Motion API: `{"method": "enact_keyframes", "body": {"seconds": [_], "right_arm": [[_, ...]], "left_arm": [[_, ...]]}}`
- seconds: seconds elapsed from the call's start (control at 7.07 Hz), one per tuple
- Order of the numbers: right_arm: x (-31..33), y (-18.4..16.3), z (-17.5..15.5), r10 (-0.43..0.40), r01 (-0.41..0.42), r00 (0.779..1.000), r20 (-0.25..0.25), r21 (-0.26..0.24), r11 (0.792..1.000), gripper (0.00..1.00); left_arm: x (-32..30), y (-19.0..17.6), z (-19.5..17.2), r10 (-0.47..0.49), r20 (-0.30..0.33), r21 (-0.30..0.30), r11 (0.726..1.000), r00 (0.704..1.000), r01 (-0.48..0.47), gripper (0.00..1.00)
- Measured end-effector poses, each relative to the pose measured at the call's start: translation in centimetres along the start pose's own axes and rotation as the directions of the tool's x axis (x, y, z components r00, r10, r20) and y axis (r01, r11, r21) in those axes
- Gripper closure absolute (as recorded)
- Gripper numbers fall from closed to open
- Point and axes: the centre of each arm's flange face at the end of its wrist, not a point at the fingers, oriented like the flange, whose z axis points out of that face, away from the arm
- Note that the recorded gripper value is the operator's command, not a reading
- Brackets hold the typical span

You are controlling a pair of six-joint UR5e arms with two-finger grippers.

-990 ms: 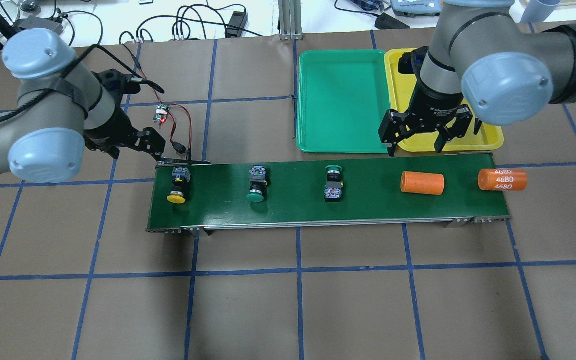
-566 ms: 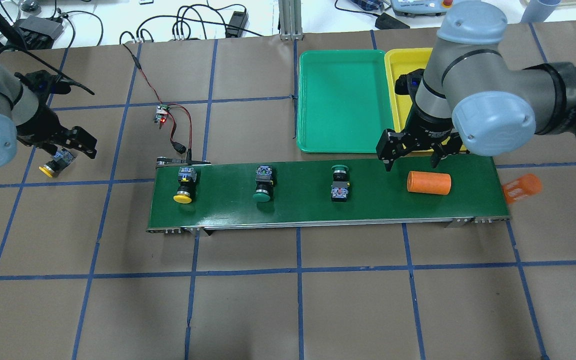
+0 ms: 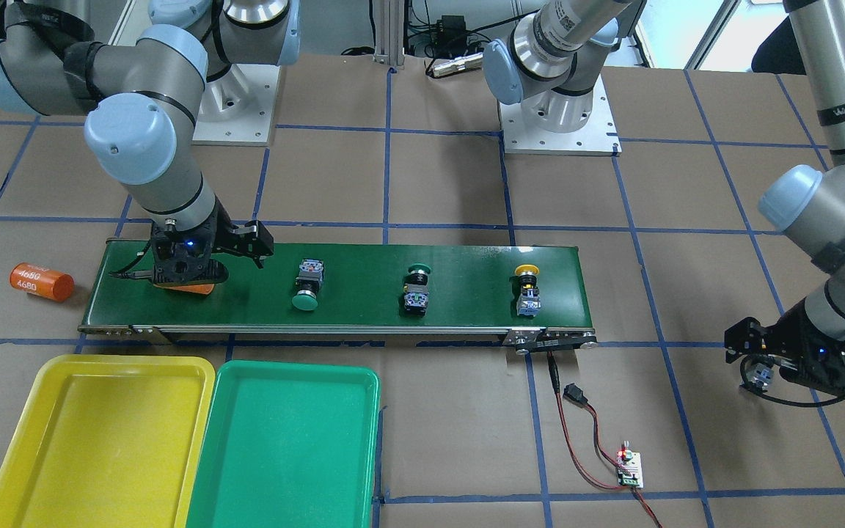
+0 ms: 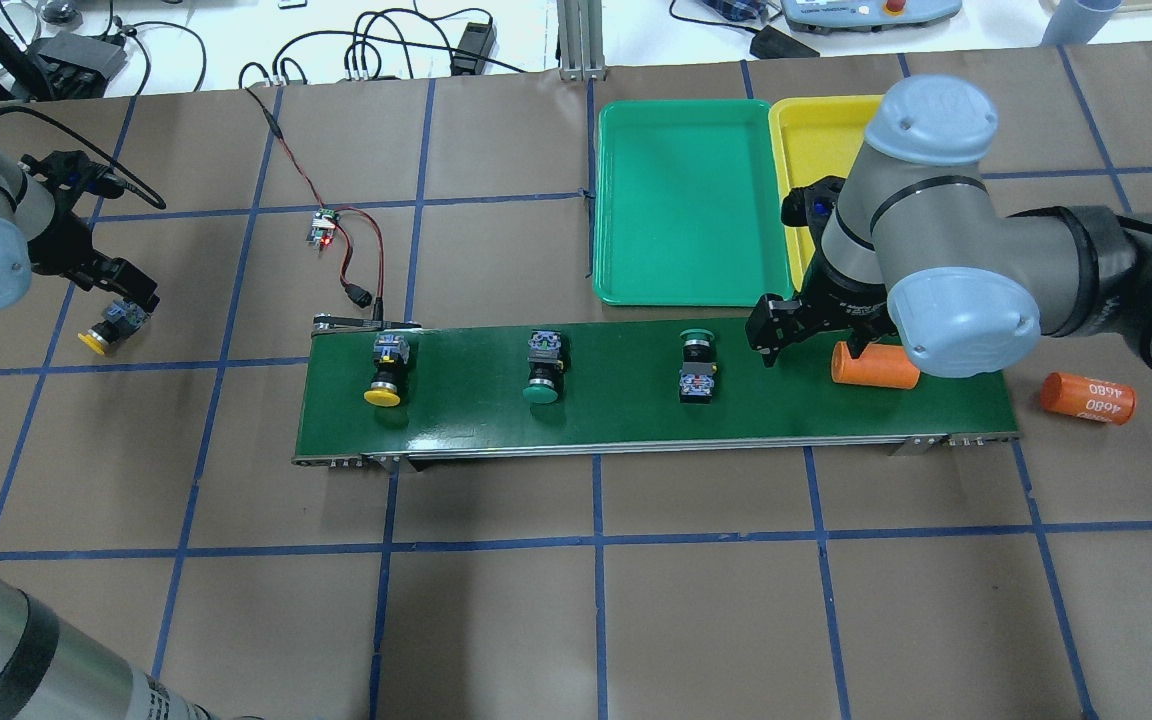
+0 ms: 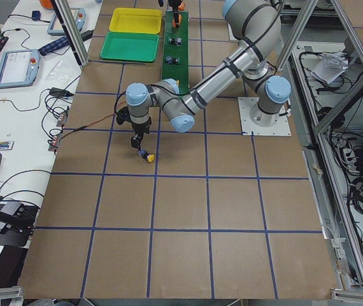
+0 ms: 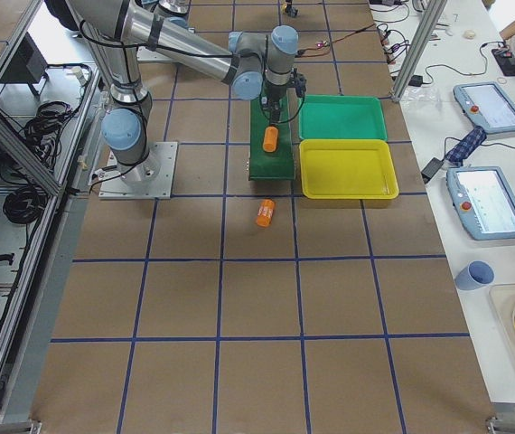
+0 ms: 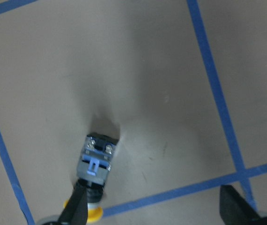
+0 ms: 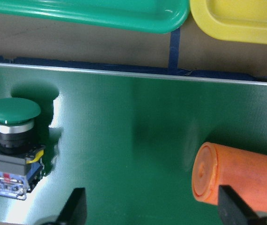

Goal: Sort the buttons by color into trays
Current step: 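Grasp another yellow switch with the left gripper while the right gripper descends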

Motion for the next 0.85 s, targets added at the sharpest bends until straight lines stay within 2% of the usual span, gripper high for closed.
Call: {"method": "enact_keyframes", "body": {"seconds": [0.14, 0.28, 0.42, 0.85], "right_arm": [[0.0, 0.0, 0.1, -0.001, 0.001, 1.000, 0.000, 0.003, 1.000, 0.00], [-0.1, 0.1, 0.1, -0.002, 0.002, 1.000, 0.000, 0.003, 1.000, 0.00], [-0.1, 0.1, 0.1, -0.003, 0.003, 1.000, 0.000, 0.003, 1.000, 0.00], [-0.1, 0.2, 0.2, -0.003, 0.003, 1.000, 0.002, 0.001, 1.000, 0.00]], "left_arm": [[-0.8, -0.2, 1.6, 0.055, 0.002, 0.000, 0.998, 0.998, -0.055, 0.00], [-1.5, 0.1, 3.0, 0.074, -0.008, -0.005, 0.997, 0.997, -0.074, 0.28], [-2.1, 0.6, 4.0, 0.073, -0.020, -0.010, 0.997, 0.997, -0.073, 0.99], [-2.3, 0.9, 4.4, 0.067, -0.025, -0.019, 0.998, 0.997, -0.068, 1.00]]}}
